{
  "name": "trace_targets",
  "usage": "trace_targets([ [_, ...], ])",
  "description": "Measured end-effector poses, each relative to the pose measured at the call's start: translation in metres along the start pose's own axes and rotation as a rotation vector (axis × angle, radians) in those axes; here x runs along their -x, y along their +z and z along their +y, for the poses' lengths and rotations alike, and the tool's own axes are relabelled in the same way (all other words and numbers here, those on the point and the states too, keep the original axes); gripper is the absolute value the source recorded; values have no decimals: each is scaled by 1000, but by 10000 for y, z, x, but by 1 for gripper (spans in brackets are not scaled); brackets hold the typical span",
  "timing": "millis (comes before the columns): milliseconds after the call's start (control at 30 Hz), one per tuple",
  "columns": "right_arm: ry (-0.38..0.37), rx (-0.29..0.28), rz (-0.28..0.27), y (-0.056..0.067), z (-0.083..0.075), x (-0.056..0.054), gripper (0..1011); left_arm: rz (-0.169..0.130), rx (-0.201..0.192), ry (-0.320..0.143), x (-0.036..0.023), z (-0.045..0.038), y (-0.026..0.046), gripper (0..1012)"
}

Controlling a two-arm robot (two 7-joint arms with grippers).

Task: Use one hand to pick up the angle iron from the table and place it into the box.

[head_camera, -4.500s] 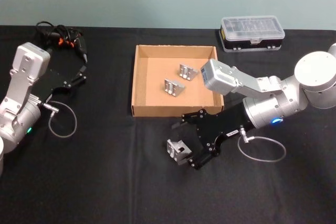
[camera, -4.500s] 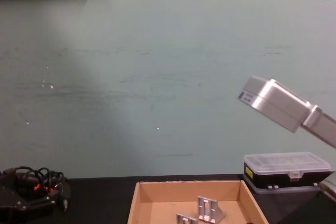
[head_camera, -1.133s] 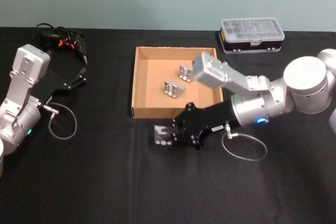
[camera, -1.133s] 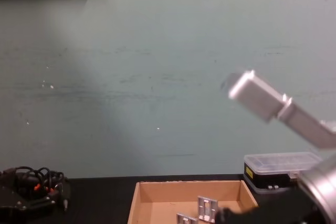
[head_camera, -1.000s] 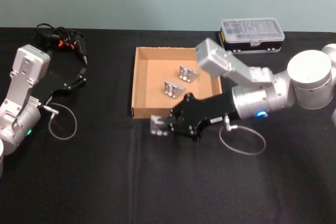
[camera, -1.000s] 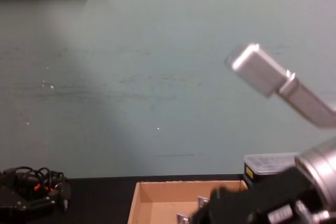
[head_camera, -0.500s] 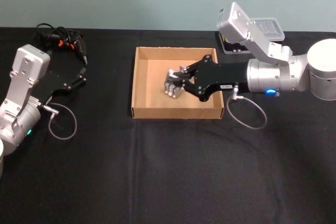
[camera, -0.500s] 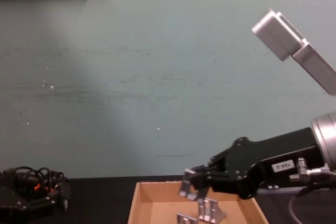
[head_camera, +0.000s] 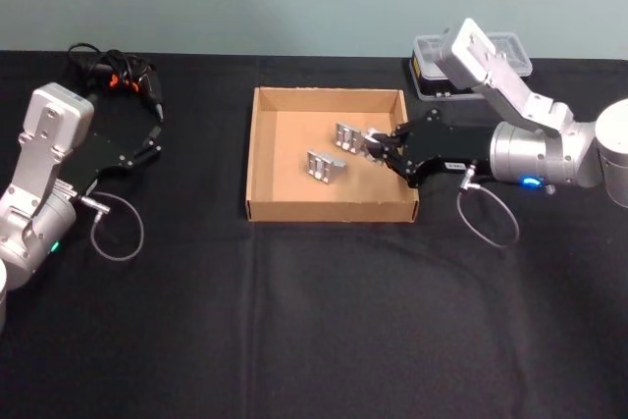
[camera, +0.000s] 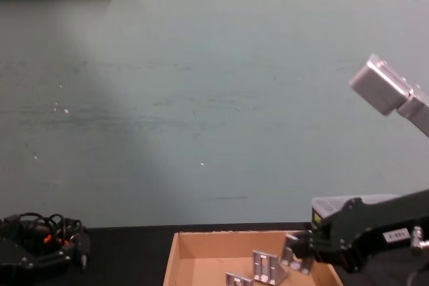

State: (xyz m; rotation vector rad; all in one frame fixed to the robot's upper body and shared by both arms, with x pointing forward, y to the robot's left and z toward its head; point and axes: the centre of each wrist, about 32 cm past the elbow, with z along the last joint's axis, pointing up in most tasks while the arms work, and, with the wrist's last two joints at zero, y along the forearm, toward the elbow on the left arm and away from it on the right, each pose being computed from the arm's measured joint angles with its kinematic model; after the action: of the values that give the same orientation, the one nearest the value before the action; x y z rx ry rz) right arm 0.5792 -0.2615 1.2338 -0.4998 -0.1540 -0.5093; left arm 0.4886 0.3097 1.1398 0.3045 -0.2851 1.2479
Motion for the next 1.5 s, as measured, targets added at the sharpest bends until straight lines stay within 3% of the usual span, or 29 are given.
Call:
trace_targets([
  [467,-12,57,49,-200,-11,34,62,0,0,0,0,0,0,1000],
  [867,1,45,49,-210,29,39,73,0,0,0,0,0,0,1000],
  [967,1,44,44,-201,42,44,182,0,0,0,0,0,0,1000],
  [1100,0,42,42,-191,51,45,252,0,0,0,0,0,0,1000],
  [1500,9,17,23,-164,75,75,678,0,0,0,0,0,0,1000],
])
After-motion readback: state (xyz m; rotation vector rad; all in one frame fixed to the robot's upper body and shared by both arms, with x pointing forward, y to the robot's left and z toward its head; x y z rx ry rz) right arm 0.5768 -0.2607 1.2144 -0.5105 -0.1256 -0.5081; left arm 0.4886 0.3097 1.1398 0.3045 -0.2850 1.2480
